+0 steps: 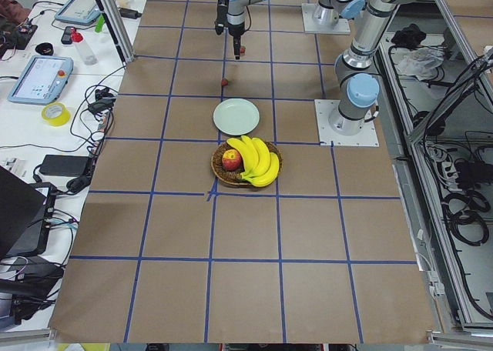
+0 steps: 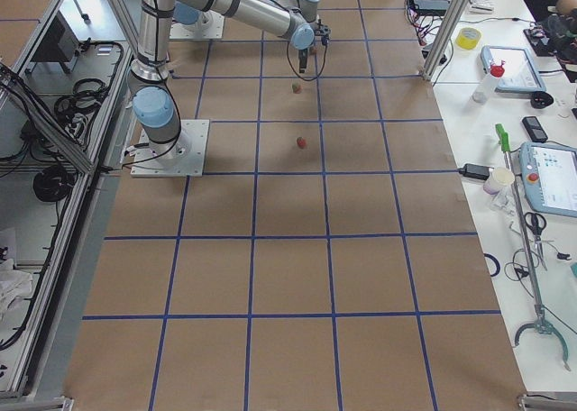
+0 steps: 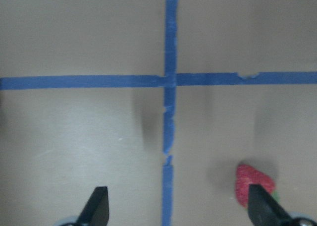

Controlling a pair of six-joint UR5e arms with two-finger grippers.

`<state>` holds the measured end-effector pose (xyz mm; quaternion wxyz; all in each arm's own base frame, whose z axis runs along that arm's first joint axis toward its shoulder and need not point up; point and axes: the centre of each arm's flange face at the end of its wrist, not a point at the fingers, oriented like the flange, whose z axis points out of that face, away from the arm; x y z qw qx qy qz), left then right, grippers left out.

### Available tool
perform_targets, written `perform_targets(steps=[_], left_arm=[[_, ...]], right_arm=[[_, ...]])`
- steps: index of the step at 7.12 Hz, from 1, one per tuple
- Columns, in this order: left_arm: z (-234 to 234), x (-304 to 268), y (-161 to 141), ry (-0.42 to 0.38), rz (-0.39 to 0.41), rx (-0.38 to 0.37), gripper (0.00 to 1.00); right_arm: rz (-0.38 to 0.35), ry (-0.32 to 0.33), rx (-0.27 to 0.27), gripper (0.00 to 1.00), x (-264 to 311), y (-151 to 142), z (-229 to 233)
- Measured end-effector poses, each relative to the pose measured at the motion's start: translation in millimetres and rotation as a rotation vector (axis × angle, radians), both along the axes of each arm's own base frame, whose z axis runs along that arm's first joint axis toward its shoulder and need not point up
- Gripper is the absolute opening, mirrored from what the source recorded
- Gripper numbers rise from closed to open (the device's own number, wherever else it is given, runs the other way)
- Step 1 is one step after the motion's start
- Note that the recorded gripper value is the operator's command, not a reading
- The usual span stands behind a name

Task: Collect all strawberries into plate
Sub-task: 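Return the right gripper to the second strawberry and grasp it, then carry the second strawberry toward the plate and release it on the table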

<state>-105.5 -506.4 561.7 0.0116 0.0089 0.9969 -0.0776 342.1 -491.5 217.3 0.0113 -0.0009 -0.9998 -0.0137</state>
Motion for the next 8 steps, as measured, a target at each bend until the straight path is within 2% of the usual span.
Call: perform_targets(steps=[2,4,5,6,7,8], left_arm=[[1.9,-1.0,0.9,0.004,0.000,-0.004,1.00],[4.9,-2.3,2.8,0.002,-0.002,-0.011,1.00],[5.2,-2.5,3.2,0.001,-0.003,-0.012,1.00],[5.3,-2.5,3.6,0.001,-0.003,-0.012,1.00],[4.7,-2.4,3.7,0.001,-0.003,-0.011,1.00],[3.9,-1.9,3.8,0.000,-0.003,-0.009,1.00]], right_arm=[[0.003,0.039,-0.005,0.74,-50.7,6.1,-19.6],[0.001,0.029,-0.006,0.53,-62.2,17.9,-36.8],[0.000,0.003,0.003,0.28,-60.4,19.4,-38.6],[-0.001,-0.030,0.012,0.09,-57.1,19.5,-38.5],[-0.001,-0.046,0.016,0.00,-55.5,19.5,-38.1],[-0.003,-0.052,0.020,0.00,-54.7,19.5,-37.1]])
